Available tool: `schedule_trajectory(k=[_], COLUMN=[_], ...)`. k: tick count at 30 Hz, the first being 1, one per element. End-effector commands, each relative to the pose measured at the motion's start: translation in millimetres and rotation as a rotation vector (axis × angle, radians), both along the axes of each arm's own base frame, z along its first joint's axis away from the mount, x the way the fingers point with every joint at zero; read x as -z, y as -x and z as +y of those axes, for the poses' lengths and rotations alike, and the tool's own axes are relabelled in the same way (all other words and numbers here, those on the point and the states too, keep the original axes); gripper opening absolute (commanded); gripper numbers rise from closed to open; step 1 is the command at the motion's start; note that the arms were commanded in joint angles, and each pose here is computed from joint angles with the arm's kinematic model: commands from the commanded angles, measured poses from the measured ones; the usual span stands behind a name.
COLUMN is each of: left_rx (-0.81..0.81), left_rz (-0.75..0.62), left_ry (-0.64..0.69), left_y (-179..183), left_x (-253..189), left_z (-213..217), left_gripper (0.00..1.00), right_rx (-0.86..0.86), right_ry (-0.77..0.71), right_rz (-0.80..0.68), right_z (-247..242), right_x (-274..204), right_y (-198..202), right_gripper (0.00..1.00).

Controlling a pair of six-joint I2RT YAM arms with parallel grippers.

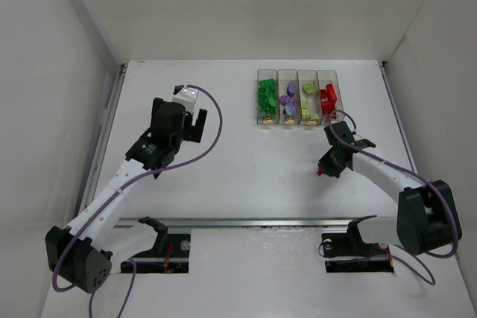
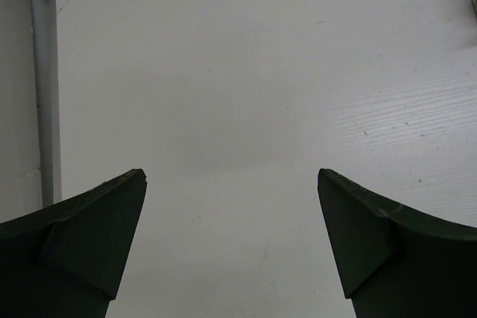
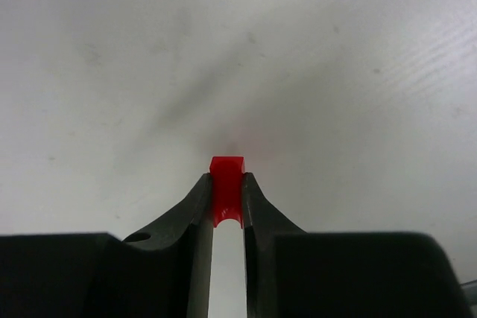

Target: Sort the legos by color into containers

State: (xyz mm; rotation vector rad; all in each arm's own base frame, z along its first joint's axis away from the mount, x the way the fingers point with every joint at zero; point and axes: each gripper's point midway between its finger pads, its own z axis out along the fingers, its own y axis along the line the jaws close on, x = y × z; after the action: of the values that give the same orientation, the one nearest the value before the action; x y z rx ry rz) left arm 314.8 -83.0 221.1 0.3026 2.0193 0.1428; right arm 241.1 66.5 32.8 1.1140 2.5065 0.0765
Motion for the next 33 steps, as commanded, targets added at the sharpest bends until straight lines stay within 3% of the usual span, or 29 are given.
schedule_trajectory(k=[1, 4, 6, 7, 8, 10, 14, 18, 24, 26, 27, 28, 33], left_rx=[-0.014, -0.014, -0.031, -0.031, -0.041, -0.059, -0.078, -0.118, -0.176, -0.187, -0.196, -0.186, -0.186], left_rz=[-0.029, -0.016, 0.001, -0.003, -0.007, -0.010, -0.002, -0.005, 0.009, 0.008, 0.008, 0.011, 0.011], left_ry=[0.010, 0.003, -0.016, -0.014, -0.018, -0.022, -0.033, -0.038, -0.052, -0.051, -0.051, -0.046, -0.063], left_y=[-8.5, -11.8, -16.7, -19.2, -21.7, -28.7, -37.5, -52.1, -73.7, -77.8, -80.9, -81.1, -86.5], left_x=[-5.8, -6.0, -0.4, -3.4, -2.9, -7.0, -6.6, -12.6, -12.9, -14.4, -15.0, -14.5, -11.4], left_z=[-0.7, -2.3, -1.2, -2.5, -1.8, 0.1, 1.4, 8.3, 25.4, 28.3, 31.0, 29.0, 31.7], left_gripper=[0.99, 0.99, 0.99, 0.99, 0.99, 0.99, 0.99, 0.99, 0.99, 0.99, 0.99, 0.99, 0.99], right_rx=[-0.097, -0.152, -0.232, -0.259, -0.389, -0.528, -0.647, -0.773, -0.737, -0.717, -0.706, -0.705, -0.686], right_ry=[0.038, 0.088, 0.199, 0.231, 0.335, 0.395, 0.492, 0.558, 0.603, 0.623, 0.634, 0.634, 0.651], right_rz=[-0.166, -0.372, -0.488, -0.621, -0.645, -0.719, -0.647, -0.571, -0.523, -0.520, -0.531, -0.531, -0.542], right_z=[4.9, 7.8, 0.5, 2.3, 0.4, 0.9, -23.5, -25.3, -38.3, -42.4, -43.8, -43.8, -46.7], right_x=[-45.1, -110.9, -150.5, -189.2, -196.7, -212.0, -197.3, -169.2, -148.8, -148.5, -155.5, -155.5, -162.1], right_y=[-45.3, -88.5, -113.0, -140.5, -156.4, -186.9, -273.5, -321.5, -351.2, -355.3, -357.5, -357.5, -360.2], right_gripper=[0.00, 0.00, 0.00, 0.00, 0.00, 0.00, 0.00, 0.00, 0.01, 0.12, 0.42, 0.47, 0.48])
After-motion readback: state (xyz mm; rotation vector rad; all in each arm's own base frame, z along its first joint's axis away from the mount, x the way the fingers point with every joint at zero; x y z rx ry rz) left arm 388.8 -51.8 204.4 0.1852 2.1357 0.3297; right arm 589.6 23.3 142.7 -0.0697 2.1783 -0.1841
